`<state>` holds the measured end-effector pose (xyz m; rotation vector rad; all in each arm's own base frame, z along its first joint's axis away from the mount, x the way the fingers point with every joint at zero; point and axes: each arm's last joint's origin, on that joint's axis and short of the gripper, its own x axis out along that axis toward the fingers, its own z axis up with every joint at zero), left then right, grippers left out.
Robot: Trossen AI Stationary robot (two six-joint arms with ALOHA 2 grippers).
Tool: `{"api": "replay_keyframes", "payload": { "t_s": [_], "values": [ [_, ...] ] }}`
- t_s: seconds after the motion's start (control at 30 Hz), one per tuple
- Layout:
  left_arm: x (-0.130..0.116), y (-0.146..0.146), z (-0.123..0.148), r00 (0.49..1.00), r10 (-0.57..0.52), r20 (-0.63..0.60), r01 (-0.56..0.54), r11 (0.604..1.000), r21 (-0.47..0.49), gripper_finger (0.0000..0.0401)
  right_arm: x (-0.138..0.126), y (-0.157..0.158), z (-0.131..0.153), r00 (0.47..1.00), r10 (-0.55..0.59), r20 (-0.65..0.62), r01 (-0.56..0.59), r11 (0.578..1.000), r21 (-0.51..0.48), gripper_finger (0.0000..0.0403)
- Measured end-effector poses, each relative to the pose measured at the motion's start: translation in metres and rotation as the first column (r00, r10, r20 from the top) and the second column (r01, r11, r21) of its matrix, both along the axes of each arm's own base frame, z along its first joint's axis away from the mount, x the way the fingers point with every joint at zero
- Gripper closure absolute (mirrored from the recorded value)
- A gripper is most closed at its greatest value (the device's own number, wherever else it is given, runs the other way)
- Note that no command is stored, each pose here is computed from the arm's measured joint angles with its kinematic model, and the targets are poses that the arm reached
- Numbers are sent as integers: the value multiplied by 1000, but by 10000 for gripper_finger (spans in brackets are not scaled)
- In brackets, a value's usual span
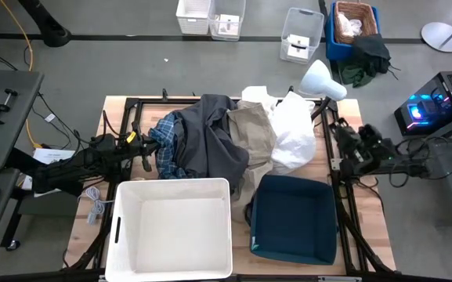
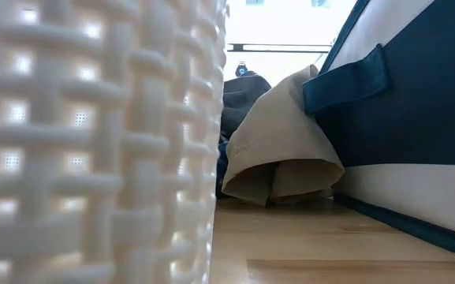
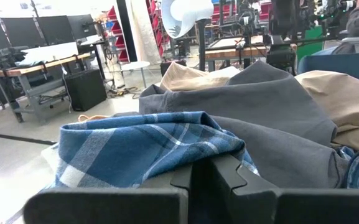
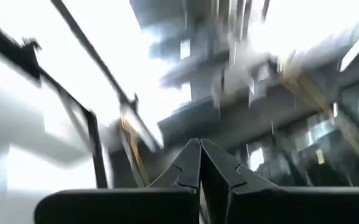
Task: Sort clothes
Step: Put the white shirt into the blue laundry organizer
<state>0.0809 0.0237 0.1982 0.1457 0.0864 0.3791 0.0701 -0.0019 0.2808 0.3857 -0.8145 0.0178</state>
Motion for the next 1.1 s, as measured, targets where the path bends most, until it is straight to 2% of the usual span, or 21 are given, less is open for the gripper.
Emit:
{"api": "replay_keyframes", "payload": {
  "t_s": [0.07, 0.1, 0.17, 0.2, 0.27, 0.33, 0.4, 0.5, 0.63, 0.77, 0.83, 0.97, 1.1],
  "values": [
    [0, 0, 0, 1000, 0, 0, 0, 1000, 0, 387, 15, 2, 20, 969, 11, -245, -30, 997, -73, 402],
    [0, 0, 0, 1000, 0, 0, 0, 1000, 0, 387, 23, 3, 29, 919, -13, -394, -42, 990, -131, 402],
    [0, 0, 0, 1000, 0, 0, 0, 1000, 0, 387, 36, 4, 41, 752, -124, -648, -75, 960, -270, 402],
    [0, 0, 0, 1000, 0, 0, 0, 1000, 0, 387, 42, 4, 45, 650, -166, -742, -102, 948, -302, 402],
    [0, 0, 0, 1000, 1, 0, -1, 1000, 0, 387, 53, 3, 48, 436, -213, -874, -138, 944, -299, 402],
    [0, 0, 0, 1000, 0, 0, 0, 1000, 0, 387, 65, 2, 43, 215, -235, -948, -162, 949, -272, 402],
    [0, 0, 0, 1000, 1, 0, -1, 1000, 0, 387, 77, 1, 37, 53, -226, -973, -179, 956, -232, 402],
    [0, 0, 0, 1000, 1, 0, -1, 1000, 0, 387, 96, -4, 26, -124, -174, -977, -54, 984, -169, 400],
    [0, 0, 0, 1000, 1, 0, -1, 1000, 0, 387, 115, -17, 3, -344, -144, -928, 90, 979, -185, 369],
    [0, 0, 0, 1000, 1, 0, -1, 1000, 0, 387, 132, -32, -23, -474, 36, -880, 259, 961, -100, 305],
    [0, 0, 0, 1000, 1, 0, -1, 1000, 0, 387, 141, -37, -36, -506, 115, -855, 317, 947, -60, 268],
    [0, 0, 0, 1000, 1, 0, -1, 1000, 0, 387, 156, -39, -58, -572, 222, -789, 304, 952, 47, 201],
    [0, 0, 0, 1000, 1, 0, -1, 1000, 0, 387, 164, -38, -73, -621, 279, -732, 269, 953, 136, 162]
  ]
}}
